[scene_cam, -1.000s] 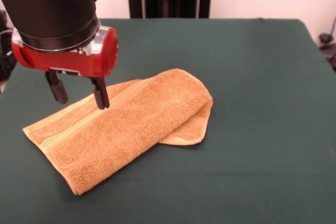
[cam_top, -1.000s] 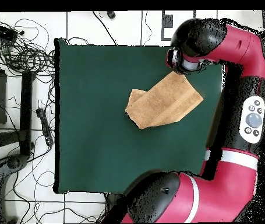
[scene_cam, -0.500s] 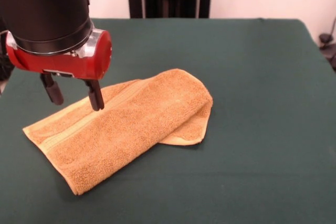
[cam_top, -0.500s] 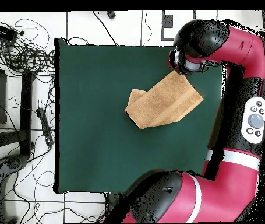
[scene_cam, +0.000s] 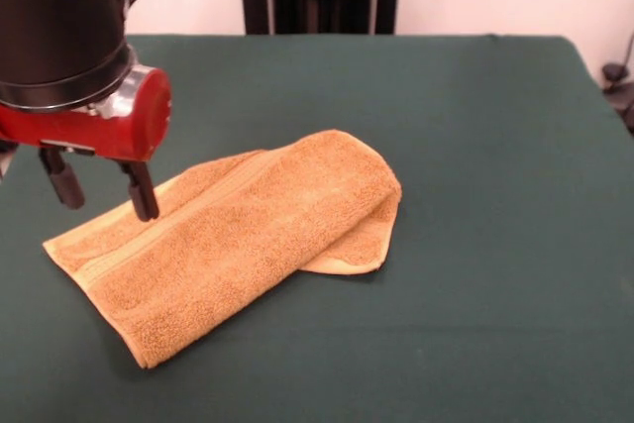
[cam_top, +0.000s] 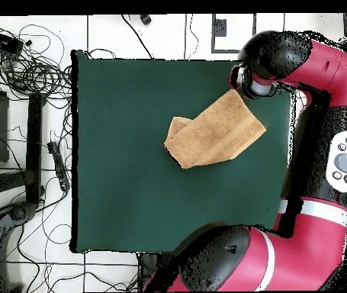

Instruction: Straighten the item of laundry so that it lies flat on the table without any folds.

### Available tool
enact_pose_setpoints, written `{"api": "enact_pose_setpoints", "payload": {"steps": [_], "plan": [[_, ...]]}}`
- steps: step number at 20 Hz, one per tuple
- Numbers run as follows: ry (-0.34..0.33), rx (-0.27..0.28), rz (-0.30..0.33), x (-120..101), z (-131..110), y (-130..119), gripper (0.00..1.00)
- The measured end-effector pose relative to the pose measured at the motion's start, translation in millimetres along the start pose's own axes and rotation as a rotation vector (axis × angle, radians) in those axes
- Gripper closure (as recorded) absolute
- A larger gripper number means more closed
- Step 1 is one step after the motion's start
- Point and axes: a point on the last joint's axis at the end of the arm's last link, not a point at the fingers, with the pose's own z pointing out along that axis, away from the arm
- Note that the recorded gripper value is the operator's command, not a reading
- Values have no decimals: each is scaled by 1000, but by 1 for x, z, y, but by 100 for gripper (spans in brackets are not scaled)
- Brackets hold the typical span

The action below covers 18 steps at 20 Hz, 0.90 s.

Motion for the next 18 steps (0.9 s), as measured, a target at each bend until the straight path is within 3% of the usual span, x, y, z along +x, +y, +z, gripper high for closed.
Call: {"api": "enact_pose_setpoints", "payload": {"steps": [18], "plan": [[11, -3, 1, 4, 9, -3, 0]]}}
